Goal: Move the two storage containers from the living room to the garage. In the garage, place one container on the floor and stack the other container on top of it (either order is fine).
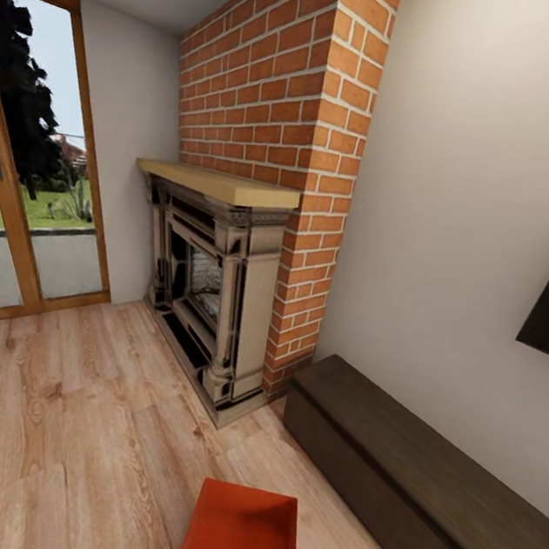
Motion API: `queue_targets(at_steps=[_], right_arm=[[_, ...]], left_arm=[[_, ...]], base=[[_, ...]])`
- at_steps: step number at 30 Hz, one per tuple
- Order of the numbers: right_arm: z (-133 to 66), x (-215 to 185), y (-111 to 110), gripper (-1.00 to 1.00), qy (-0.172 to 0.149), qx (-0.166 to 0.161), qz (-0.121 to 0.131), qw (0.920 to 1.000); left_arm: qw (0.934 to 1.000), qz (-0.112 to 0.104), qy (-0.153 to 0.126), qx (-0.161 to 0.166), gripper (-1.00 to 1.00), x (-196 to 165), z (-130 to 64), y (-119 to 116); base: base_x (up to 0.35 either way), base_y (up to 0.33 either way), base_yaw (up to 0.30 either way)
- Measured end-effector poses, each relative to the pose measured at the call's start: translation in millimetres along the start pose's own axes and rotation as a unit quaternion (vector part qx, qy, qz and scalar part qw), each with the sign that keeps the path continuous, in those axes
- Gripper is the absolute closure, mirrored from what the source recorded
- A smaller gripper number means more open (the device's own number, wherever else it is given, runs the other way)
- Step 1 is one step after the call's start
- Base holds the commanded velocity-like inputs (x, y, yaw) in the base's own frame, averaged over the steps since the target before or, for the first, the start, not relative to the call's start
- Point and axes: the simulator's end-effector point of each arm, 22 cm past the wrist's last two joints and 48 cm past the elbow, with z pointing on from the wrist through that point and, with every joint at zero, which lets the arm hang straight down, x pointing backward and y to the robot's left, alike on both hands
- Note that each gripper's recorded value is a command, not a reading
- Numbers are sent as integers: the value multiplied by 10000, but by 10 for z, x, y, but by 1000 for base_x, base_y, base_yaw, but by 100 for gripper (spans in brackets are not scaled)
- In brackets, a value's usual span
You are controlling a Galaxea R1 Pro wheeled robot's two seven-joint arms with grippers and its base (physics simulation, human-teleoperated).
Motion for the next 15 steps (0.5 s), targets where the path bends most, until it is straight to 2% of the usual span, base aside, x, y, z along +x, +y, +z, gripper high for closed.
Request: queue_targets(at_steps=[8,15], right_arm=[[4,53,2,-100,64,-7,-3,10000],[7,98,-4,-100,118,-18,-3,9999]], left_arm=[[10000,17,57,-19,-100,46,13,16],[9999,36,107,-35,-100,87,23,28]], base=[[0,0,44],[0,0,-101]])
